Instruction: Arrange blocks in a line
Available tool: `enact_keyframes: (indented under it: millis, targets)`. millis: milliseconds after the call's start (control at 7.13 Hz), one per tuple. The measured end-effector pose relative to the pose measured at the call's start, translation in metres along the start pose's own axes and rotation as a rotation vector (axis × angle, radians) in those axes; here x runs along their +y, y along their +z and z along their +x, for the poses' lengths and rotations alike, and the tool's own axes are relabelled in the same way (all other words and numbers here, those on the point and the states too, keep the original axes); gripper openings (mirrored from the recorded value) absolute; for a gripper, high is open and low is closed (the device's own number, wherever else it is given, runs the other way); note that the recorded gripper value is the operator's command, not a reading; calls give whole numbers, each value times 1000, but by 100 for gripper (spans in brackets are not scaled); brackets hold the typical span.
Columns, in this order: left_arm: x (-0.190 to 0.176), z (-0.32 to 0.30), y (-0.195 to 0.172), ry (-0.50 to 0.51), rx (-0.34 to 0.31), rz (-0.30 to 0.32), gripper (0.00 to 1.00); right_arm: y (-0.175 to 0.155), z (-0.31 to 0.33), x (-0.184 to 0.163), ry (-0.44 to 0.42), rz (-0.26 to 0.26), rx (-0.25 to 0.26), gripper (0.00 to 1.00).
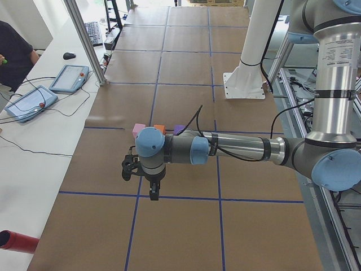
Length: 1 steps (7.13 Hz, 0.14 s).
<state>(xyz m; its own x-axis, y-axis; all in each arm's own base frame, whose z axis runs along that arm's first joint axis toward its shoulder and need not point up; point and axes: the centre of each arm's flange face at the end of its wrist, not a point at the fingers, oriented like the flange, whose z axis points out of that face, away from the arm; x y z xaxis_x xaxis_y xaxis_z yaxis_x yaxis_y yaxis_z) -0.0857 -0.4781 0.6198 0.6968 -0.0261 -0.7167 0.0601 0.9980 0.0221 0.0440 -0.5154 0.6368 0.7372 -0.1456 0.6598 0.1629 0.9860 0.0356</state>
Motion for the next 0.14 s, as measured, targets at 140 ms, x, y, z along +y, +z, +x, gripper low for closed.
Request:
enact_keyframes:
  millis: [140]
  targets:
    - [-2,2,-2,4,0,7,100,0,0,0,0,0,0,100]
